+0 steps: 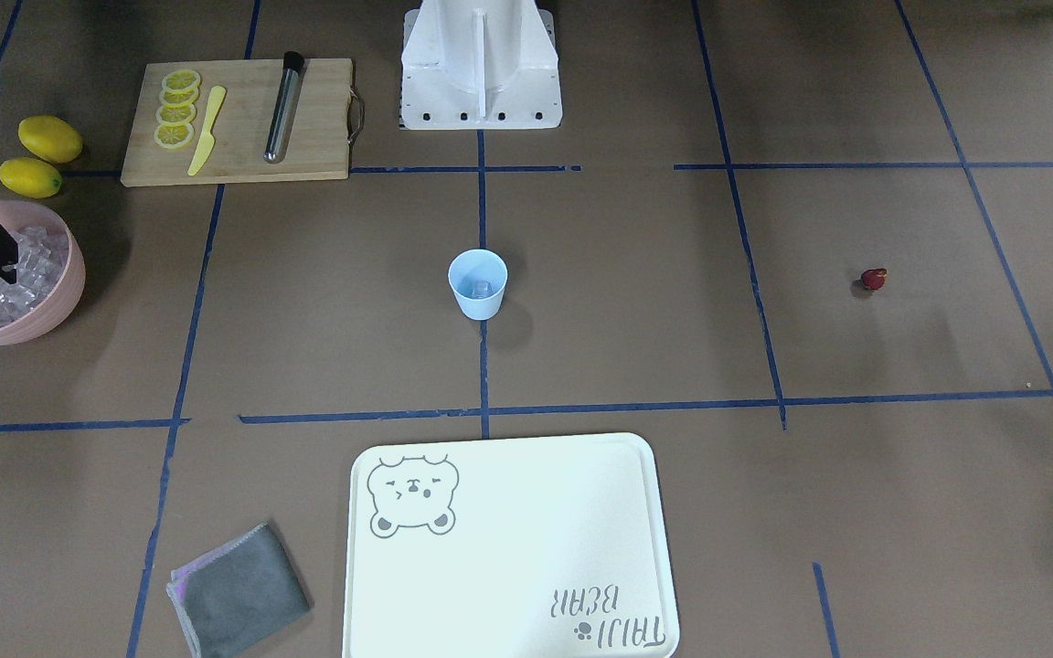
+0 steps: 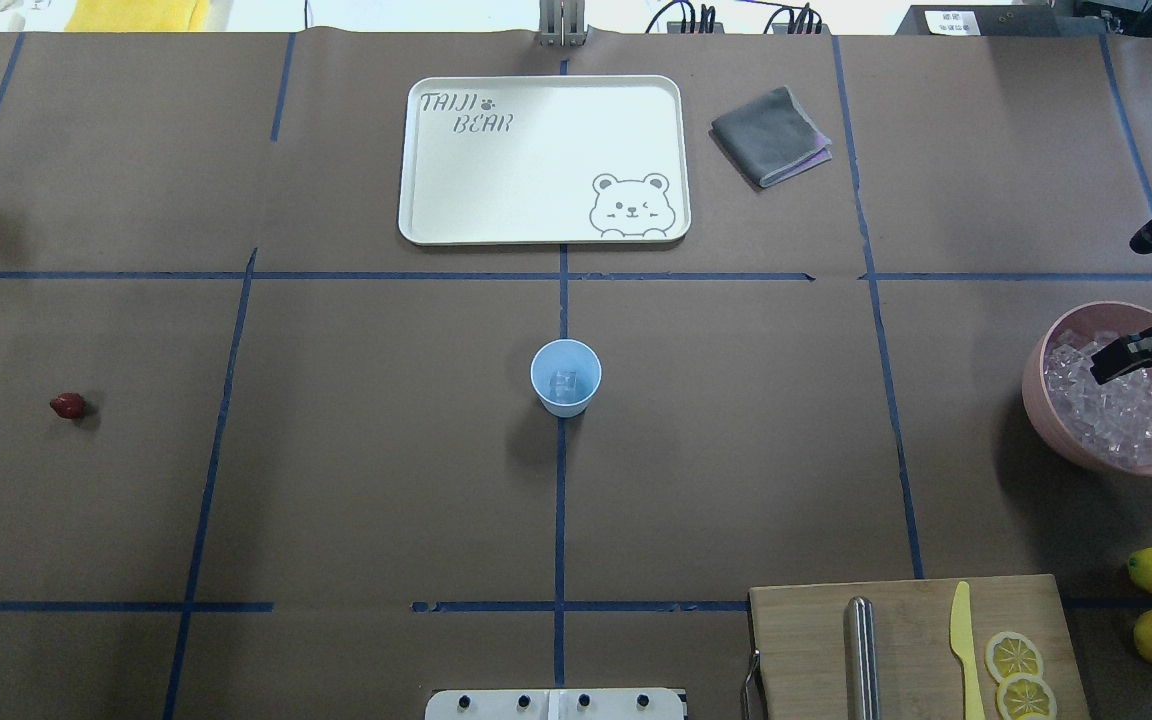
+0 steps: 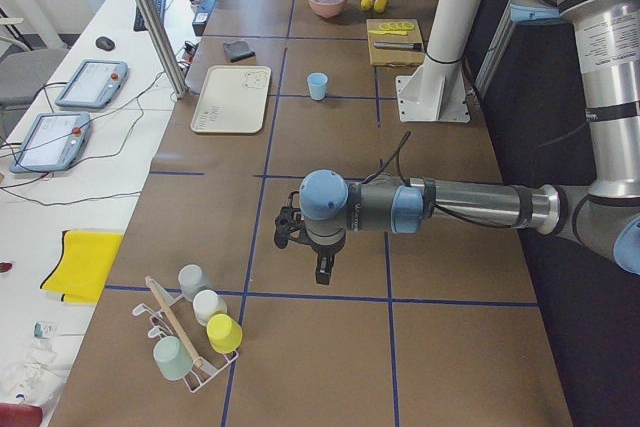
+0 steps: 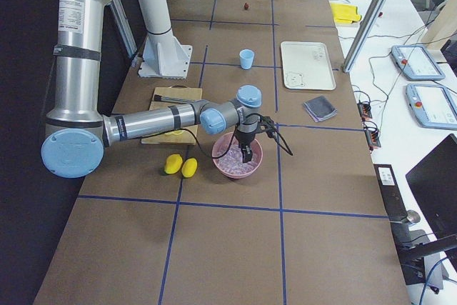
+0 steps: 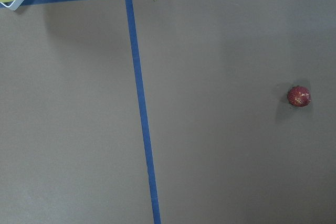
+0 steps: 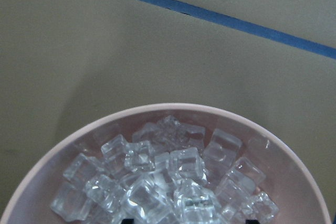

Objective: Put ice and strawberries in cup
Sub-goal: 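Lower the right gripper into the bowl and grasp a third ice cube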

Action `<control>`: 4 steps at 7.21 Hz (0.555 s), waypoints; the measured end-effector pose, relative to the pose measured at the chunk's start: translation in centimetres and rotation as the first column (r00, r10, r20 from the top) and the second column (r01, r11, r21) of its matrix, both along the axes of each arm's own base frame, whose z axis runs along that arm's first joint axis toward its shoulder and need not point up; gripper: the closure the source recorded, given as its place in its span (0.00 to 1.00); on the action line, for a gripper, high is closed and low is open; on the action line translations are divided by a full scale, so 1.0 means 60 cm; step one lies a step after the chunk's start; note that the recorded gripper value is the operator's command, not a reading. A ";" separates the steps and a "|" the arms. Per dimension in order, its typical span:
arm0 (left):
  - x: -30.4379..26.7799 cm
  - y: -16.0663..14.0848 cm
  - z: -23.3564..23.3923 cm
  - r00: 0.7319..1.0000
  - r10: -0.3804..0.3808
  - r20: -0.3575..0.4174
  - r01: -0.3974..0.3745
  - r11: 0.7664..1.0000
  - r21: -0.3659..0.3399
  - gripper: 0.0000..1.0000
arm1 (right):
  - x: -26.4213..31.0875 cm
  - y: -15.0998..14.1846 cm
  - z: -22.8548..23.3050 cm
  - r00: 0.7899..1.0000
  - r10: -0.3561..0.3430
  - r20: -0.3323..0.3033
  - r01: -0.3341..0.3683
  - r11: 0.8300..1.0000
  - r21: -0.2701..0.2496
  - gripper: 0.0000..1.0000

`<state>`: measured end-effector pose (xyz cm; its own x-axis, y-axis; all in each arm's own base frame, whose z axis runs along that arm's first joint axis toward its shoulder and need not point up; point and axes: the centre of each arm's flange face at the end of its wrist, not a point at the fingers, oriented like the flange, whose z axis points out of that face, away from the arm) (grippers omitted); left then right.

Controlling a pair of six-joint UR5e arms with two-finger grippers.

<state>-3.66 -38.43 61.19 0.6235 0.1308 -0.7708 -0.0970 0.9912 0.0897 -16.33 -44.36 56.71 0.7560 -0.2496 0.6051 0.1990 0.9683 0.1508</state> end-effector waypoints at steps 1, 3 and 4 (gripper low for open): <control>0.000 0.000 0.000 1.000 0.000 0.000 0.000 1.000 0.000 0.00 | -0.001 0.000 0.000 1.000 -0.001 0.000 0.001 1.000 0.000 0.47; 0.000 0.000 0.000 1.000 0.000 0.000 0.000 1.000 0.000 0.00 | -0.003 0.001 0.001 1.000 -0.003 -0.002 0.003 1.000 -0.001 0.65; 0.000 0.000 0.000 1.000 0.000 0.000 0.000 1.000 -0.001 0.00 | -0.003 0.001 0.001 1.000 -0.004 -0.002 0.004 1.000 -0.001 0.73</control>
<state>-3.66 -38.42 61.21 0.6235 0.1303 -0.7709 -0.0970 0.9913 0.0891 -16.52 -44.30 56.77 0.7562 -0.2521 0.6039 0.2030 0.9676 0.1499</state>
